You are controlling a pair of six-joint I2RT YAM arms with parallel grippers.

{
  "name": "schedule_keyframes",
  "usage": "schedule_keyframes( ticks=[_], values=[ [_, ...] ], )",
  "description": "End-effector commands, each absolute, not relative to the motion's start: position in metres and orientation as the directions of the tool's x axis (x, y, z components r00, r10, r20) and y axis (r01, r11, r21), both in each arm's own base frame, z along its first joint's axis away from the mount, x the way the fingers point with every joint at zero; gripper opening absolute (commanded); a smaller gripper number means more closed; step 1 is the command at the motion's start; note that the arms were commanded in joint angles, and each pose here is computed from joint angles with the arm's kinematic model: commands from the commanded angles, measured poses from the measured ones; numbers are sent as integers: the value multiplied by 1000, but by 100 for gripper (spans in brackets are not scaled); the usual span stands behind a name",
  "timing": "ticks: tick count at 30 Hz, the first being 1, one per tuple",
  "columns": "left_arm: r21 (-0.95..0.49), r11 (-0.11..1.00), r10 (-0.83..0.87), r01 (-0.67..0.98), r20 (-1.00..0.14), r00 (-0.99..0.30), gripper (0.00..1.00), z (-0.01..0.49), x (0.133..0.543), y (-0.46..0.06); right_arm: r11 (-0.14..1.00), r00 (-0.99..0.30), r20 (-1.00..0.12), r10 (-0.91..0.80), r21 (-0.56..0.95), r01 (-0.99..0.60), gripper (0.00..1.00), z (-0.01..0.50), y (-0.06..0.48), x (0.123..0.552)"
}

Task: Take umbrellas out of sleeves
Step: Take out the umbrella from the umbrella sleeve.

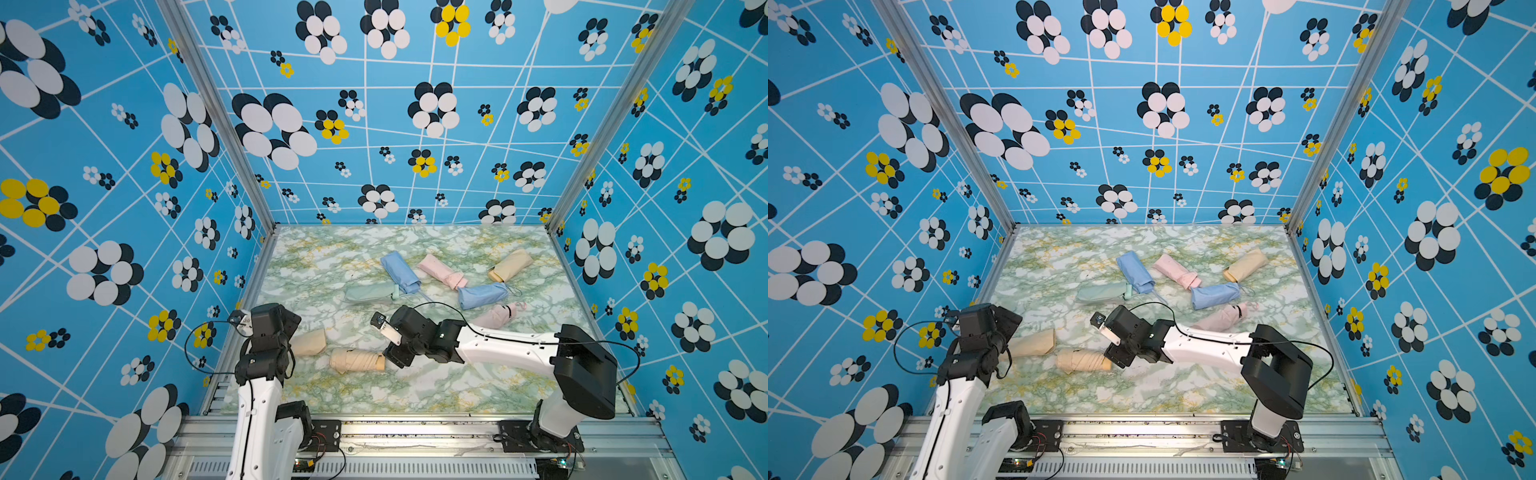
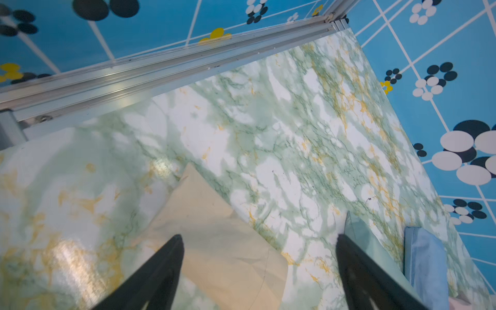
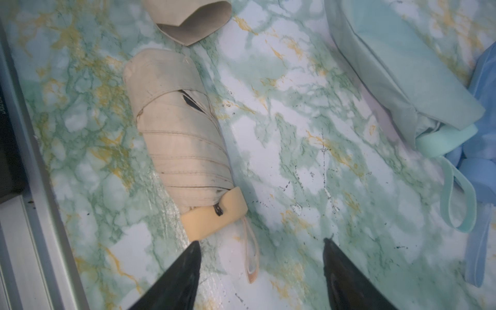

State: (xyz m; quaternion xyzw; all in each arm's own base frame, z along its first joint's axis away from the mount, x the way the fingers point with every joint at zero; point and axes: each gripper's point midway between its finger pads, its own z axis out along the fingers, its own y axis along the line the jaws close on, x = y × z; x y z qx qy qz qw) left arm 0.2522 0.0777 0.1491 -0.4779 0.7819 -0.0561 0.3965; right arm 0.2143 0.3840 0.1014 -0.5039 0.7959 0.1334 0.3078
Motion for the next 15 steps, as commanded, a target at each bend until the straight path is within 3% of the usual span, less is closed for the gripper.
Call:
schedule_keyframes(
  ticks=[1,6,15],
  values=[
    [-478,627,-759,-615,-551,-346,99,154,282,61,478,-304,-658,-689,-98,-873,82,113,383,218],
    [-474,652,-756,-592,-466,-460,99,122,314,49,494,-315,-665,-677,-94,-865,99,117,379,218],
    [-415,684,-722,-599,-276,-634,99,64,346,29,541,-330,-684,-651,-113,-833,99,123,367,223]
  ],
)
